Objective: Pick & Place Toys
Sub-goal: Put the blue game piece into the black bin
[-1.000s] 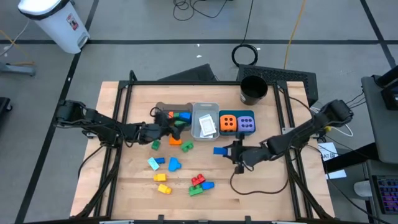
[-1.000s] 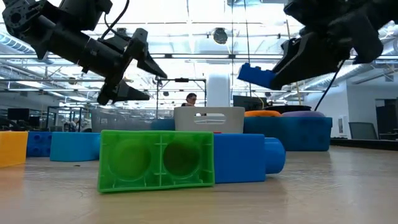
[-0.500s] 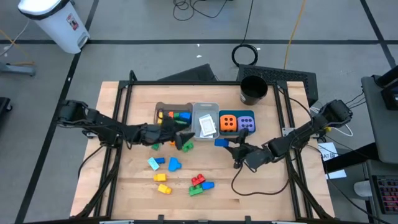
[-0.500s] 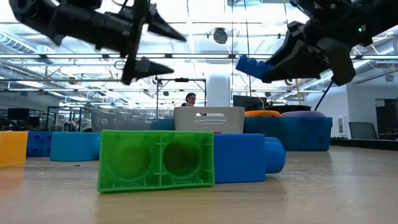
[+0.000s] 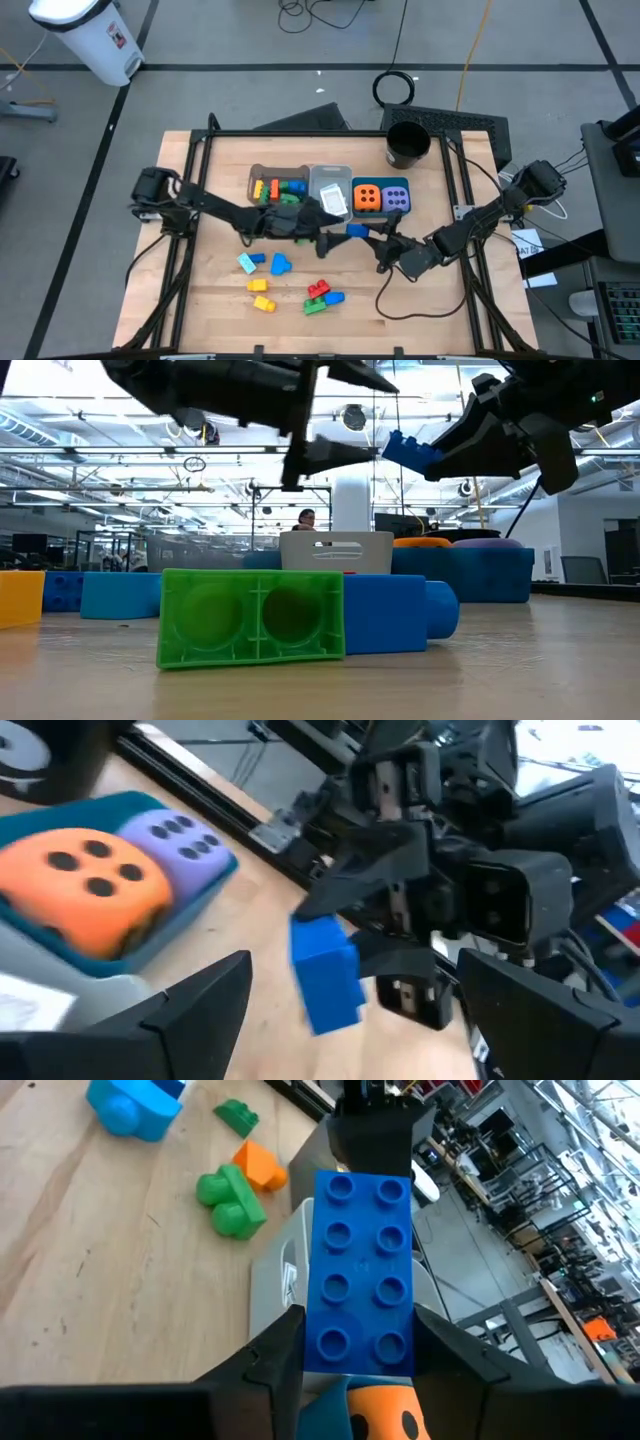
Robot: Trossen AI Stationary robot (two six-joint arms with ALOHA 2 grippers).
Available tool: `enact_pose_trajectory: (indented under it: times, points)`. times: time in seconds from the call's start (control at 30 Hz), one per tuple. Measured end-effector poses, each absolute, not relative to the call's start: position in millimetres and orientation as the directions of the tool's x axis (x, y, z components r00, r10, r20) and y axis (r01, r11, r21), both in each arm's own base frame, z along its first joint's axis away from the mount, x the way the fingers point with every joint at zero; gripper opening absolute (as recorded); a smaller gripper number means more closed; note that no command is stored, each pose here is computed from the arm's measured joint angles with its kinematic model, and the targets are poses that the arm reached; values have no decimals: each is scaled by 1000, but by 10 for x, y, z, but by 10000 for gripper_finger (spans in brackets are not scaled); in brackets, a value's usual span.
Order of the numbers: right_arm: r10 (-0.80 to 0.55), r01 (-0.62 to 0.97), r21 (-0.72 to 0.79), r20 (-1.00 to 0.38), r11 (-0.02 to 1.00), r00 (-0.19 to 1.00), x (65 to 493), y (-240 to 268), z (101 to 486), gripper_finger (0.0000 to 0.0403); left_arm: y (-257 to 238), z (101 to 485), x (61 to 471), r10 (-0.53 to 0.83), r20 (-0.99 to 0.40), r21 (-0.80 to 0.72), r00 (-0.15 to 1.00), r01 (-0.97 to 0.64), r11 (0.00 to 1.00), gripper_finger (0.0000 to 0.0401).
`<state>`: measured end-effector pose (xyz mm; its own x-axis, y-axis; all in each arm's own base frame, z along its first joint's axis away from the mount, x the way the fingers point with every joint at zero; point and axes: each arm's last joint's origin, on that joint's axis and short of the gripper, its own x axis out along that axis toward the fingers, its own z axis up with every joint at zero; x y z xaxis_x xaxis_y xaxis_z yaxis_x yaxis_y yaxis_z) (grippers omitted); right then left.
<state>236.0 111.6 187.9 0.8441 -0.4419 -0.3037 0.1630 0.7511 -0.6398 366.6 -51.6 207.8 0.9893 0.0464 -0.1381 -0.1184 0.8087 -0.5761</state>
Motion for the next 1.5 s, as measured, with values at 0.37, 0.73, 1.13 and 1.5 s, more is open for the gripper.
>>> enact_pose_trajectory:
  times: [0.37, 0.73, 1.13, 1.5]
  points:
    - [-442, 167, -637, -301, 752, 845, 2362, 1117, 1883, 140, -556, 1983, 3953, -1, -197, -581, 980, -116, 806, 360]
    - [-441, 167, -636, -300, 753, 846, 2363, 1117, 1884, 143, -530, 1983, 3961, 6, -204, -600, 979, -130, 789, 251]
    - [-421, 173, -592, -311, 787, 852, 2366, 1120, 1880, 169, -452, 1966, 3968, 12, -220, -593, 975, -143, 793, 100]
    - [-360, 227, -384, -319, 895, 877, 2267, 1080, 2051, 246, -361, 2057, 3916, 68, -248, -550, 966, -198, 812, 100]
